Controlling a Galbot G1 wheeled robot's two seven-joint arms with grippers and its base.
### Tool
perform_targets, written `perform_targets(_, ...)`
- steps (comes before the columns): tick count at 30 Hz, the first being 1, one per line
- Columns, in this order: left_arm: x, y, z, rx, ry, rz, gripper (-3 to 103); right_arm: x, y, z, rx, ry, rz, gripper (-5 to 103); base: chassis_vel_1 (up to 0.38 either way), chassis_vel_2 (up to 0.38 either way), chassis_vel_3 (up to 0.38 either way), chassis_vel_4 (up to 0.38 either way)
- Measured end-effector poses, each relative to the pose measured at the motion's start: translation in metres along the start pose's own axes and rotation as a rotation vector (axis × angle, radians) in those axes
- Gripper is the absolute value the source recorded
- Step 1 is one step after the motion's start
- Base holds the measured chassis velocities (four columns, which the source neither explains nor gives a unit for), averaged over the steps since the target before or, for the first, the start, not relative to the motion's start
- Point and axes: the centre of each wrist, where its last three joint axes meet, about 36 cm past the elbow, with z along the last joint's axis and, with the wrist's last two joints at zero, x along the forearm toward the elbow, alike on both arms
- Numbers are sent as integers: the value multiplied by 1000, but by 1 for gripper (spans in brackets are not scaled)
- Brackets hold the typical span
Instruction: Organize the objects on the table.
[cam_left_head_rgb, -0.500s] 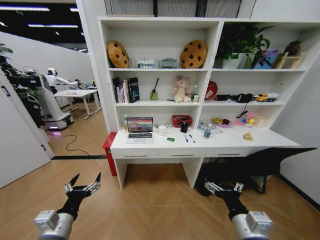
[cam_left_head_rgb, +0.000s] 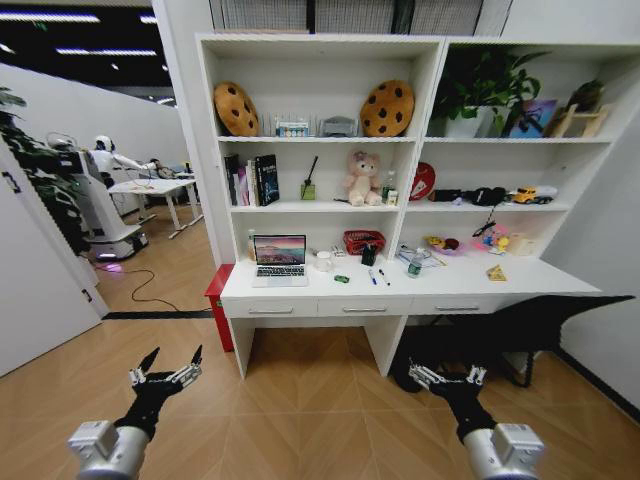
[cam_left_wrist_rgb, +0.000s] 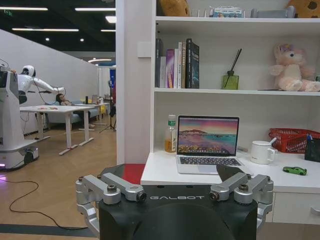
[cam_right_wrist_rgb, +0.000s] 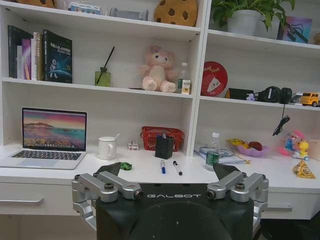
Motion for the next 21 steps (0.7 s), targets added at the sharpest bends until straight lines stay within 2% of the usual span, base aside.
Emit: perform_targets(21, 1, -1, -2, -2, -2, 5, 100, -1, 0, 0, -1, -6, -13, 100, -31, 30, 32, -31)
